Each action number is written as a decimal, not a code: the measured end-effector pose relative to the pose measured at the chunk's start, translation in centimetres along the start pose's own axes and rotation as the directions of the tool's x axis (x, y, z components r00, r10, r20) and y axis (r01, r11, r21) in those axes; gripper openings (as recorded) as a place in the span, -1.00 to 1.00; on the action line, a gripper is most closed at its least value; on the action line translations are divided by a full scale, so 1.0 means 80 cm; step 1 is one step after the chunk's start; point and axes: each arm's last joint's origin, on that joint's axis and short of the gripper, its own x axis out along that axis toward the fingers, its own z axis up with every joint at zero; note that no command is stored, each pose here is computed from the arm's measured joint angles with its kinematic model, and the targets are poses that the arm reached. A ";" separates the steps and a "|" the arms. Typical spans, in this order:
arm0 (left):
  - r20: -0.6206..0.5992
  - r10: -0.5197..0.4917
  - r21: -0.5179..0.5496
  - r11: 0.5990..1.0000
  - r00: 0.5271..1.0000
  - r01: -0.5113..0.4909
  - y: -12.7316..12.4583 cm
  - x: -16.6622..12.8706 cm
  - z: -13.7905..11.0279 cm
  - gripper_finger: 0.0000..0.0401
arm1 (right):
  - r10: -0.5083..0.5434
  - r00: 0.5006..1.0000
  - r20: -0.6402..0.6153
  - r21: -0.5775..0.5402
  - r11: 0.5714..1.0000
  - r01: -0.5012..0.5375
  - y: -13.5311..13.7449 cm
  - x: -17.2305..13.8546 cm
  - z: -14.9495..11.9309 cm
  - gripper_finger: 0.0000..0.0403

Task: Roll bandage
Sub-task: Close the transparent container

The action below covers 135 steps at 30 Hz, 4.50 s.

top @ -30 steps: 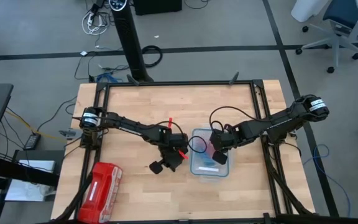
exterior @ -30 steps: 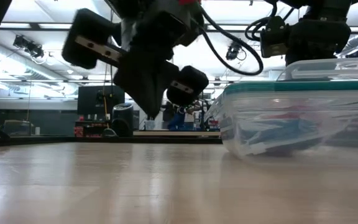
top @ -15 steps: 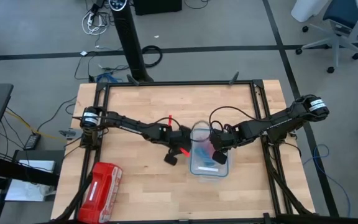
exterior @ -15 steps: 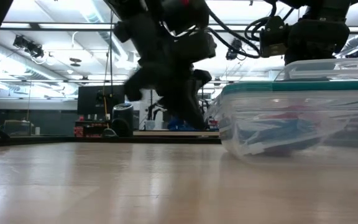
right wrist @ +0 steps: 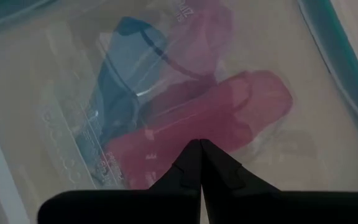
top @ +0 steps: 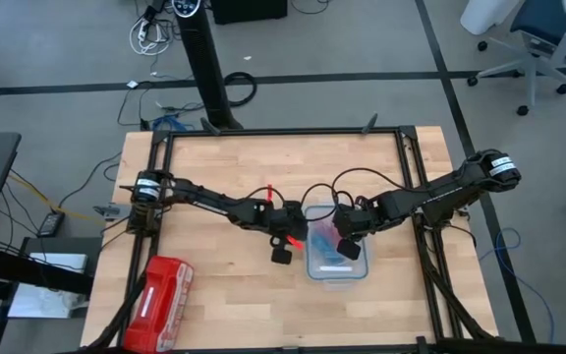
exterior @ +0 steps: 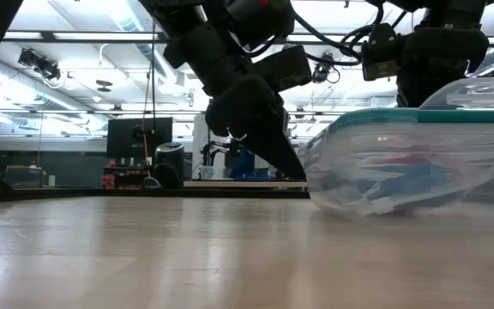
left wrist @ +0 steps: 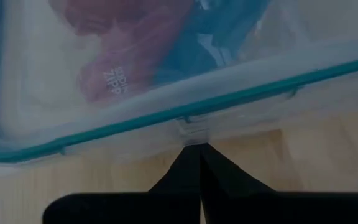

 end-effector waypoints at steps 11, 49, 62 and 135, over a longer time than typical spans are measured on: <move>-0.006 -0.026 -0.003 1.000 1.000 0.026 -0.002 0.015 -0.005 -1.00 | 0.003 1.000 0.031 0.006 1.000 -0.003 -0.001 -0.017 0.001 -0.99; -0.186 -0.001 0.086 0.996 0.982 0.017 0.007 -0.020 0.034 -1.00 | -0.035 0.989 -0.145 0.180 0.982 0.062 -0.025 -0.076 -0.049 -0.99; -0.122 -0.020 0.082 0.996 0.992 0.030 0.005 -0.016 0.043 -1.00 | -0.091 0.965 -0.247 0.131 0.983 0.127 -0.007 -0.043 -0.051 -0.99; -0.146 0.097 0.077 0.993 0.985 -0.087 0.008 -0.036 0.024 -1.00 | -0.092 0.994 -0.058 0.139 0.985 0.099 -0.014 -0.042 -0.068 -0.99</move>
